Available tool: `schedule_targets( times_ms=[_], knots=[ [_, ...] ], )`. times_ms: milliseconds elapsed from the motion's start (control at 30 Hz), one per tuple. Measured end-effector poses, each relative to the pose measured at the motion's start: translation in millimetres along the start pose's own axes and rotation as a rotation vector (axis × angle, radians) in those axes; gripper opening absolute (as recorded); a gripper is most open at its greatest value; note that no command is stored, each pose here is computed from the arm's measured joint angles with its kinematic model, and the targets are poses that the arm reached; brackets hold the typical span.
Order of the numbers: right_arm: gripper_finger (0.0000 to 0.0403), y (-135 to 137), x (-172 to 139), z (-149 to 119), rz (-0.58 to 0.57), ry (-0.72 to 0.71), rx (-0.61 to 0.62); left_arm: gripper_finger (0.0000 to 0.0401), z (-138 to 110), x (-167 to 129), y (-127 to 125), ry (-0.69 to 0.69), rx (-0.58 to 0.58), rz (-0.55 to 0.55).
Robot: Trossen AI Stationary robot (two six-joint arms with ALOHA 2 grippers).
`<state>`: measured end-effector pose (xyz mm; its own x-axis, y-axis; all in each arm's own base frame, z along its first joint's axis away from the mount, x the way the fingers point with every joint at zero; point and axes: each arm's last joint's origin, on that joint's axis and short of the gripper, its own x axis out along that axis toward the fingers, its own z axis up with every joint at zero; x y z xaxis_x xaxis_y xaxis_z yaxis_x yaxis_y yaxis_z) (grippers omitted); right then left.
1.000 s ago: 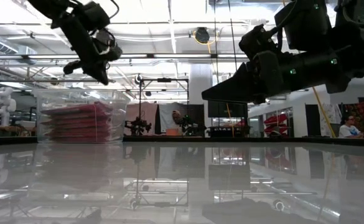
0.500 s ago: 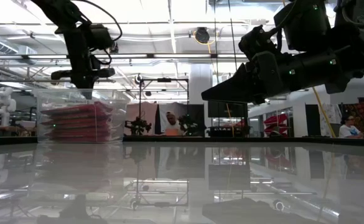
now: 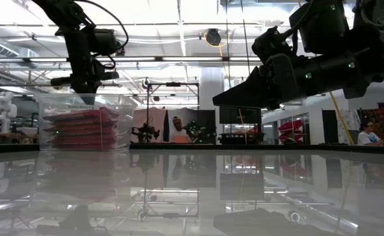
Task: Sort popcorn bags into baskets
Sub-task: Put the red popcorn bag into the transparent container
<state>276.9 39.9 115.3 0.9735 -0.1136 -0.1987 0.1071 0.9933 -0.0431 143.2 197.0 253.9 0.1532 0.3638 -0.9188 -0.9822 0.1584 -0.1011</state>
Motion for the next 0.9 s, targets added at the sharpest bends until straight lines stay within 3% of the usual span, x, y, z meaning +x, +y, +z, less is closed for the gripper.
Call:
schedule_targets(
  times_ms=[233,567,900],
  knots=[
    [0.0116,0,0,0,0.0,0.0,0.01,0.0001,12,0,4,-0.118,-0.039,0.024],
    [0.0116,0,0,0,0.0,0.0,0.008,0.0001,8,12,15,-0.089,-0.067,0.046],
    [0.0116,0,0,0,0.006,0.0,0.026,0.0001,1,17,13,0.013,-0.056,-0.108]
  ],
)
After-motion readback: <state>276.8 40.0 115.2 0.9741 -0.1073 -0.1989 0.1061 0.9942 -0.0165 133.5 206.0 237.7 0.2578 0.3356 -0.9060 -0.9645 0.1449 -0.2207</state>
